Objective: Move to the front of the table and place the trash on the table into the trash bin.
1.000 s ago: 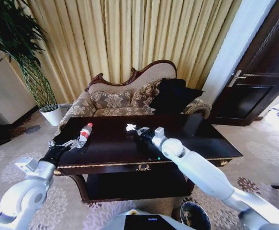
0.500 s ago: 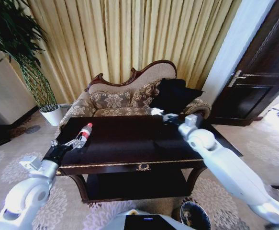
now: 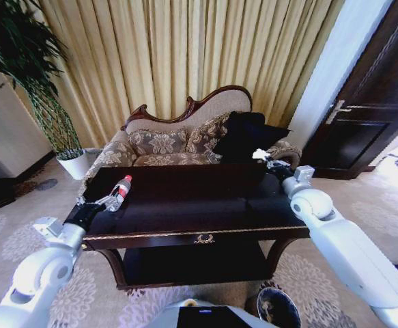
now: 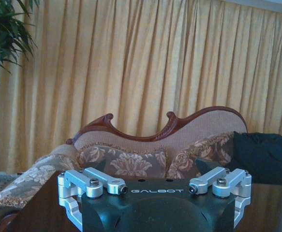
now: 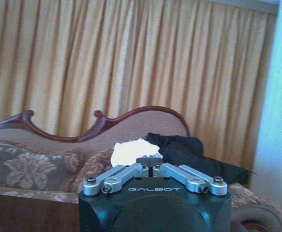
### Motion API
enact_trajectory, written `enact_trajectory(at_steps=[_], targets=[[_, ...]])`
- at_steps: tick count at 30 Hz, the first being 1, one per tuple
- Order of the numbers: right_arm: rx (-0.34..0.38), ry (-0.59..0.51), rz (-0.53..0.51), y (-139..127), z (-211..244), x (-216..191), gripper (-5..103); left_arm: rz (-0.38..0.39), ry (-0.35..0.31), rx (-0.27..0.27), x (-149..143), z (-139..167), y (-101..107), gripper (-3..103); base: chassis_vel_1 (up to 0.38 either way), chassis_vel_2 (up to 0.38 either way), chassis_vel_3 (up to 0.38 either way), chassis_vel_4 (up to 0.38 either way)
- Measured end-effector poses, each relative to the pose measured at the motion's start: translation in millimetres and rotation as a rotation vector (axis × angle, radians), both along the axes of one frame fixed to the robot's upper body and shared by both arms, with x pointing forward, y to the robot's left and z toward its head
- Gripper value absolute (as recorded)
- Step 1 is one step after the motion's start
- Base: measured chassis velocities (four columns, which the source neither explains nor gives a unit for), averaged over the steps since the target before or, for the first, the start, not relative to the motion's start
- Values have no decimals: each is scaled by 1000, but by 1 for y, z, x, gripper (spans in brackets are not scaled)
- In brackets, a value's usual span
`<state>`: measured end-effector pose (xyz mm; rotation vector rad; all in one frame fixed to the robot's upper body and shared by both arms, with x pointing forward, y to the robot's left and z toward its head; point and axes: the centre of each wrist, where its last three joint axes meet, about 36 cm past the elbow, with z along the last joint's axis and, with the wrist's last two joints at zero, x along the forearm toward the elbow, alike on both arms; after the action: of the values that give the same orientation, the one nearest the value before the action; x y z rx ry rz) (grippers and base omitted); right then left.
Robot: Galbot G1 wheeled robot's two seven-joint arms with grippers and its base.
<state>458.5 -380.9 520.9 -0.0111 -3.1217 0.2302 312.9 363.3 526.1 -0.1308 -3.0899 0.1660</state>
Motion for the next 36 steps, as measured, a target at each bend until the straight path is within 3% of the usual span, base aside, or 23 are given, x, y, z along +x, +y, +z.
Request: enact_trajectory(at_steps=[8,36], targets=[[-4,52,-36,-6,-22,-31,0,-3,-2,-1,10,-1,4,100,0,0,0,0],[-5,79,-52,-6,-45,-48,0,-7,8,-7,13,-6,3,100,107,-110,-114,111]])
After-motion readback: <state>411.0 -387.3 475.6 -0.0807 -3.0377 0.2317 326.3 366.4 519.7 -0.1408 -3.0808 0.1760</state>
